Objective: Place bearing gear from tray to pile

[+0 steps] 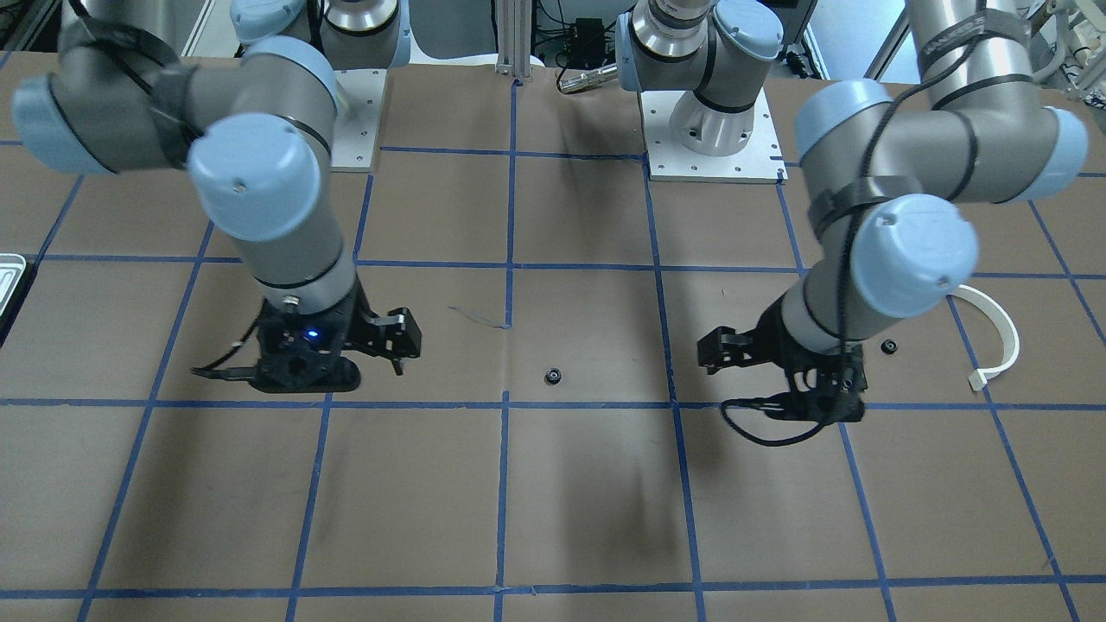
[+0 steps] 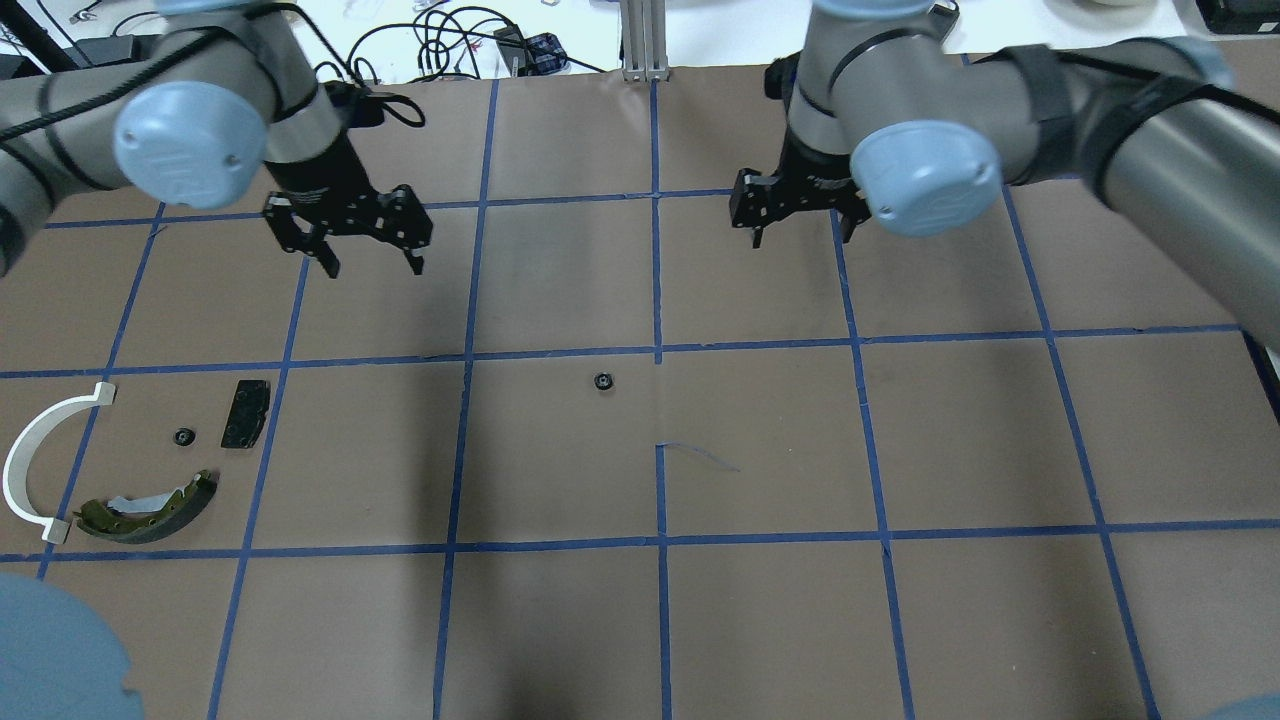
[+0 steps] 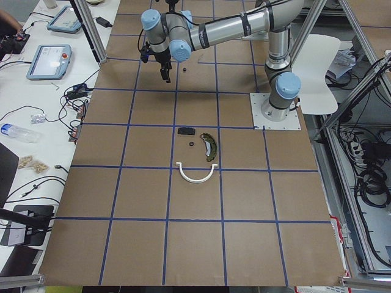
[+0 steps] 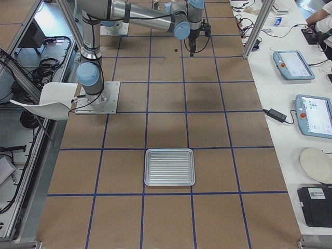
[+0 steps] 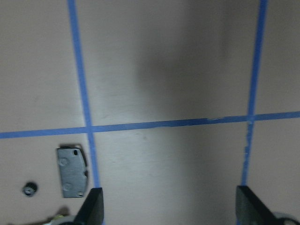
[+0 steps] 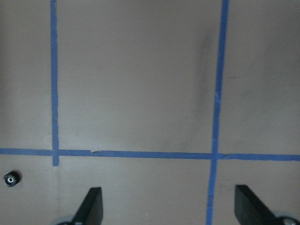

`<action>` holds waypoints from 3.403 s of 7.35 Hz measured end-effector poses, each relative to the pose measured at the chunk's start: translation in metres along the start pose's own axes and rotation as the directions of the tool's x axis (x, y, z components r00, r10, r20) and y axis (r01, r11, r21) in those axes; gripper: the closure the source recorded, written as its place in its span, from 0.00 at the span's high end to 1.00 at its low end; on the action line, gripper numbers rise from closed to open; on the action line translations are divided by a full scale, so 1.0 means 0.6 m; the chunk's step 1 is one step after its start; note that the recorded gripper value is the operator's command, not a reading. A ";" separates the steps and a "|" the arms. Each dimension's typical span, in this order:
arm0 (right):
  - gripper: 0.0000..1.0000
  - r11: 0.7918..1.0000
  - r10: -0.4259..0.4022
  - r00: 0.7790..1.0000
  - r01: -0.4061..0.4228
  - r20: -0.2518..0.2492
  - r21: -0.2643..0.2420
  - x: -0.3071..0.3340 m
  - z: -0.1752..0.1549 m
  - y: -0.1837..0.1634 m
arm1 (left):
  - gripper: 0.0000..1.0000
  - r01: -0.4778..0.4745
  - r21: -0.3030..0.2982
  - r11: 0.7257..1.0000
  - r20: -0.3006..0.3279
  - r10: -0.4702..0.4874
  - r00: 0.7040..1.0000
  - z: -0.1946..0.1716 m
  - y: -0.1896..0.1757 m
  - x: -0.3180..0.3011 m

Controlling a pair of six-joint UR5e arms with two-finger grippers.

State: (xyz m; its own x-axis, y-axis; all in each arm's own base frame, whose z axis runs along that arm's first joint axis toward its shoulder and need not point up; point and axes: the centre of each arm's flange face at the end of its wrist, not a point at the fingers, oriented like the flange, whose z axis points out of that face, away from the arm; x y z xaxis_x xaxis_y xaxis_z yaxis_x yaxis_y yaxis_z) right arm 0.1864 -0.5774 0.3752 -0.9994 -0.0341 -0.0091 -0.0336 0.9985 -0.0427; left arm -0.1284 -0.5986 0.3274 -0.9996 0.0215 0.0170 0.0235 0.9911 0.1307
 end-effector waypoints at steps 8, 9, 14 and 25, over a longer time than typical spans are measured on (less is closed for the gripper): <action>1.00 1.000 -0.011 0.999 0.012 -0.041 0.019 0.035 -0.199 0.116 | 1.00 -0.066 -0.010 0.998 0.007 0.066 0.998 0.214 0.063 0.280; 1.00 0.999 -0.036 0.998 0.037 -0.047 0.021 0.037 -0.200 0.117 | 0.96 -0.067 -0.022 0.998 0.003 0.067 0.998 0.226 0.065 0.283; 1.00 0.998 -0.034 0.998 0.036 -0.046 0.042 0.053 -0.216 0.117 | 0.75 -0.067 -0.031 0.997 0.000 0.067 0.998 0.261 0.077 0.291; 1.00 0.997 0.045 0.998 -0.042 -0.041 0.070 0.081 -0.242 0.130 | 0.00 -0.037 -0.005 0.999 -0.024 0.037 0.999 0.263 0.066 0.294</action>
State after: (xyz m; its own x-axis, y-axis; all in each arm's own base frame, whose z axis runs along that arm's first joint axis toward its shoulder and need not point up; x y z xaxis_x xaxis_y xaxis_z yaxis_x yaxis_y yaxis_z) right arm 0.1335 -0.4951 0.5163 -0.9995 0.0124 0.0302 0.0089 0.9936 -0.1125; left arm -0.3062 -0.5347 0.1792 -0.9975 0.0546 0.0457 0.0603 0.9891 0.1346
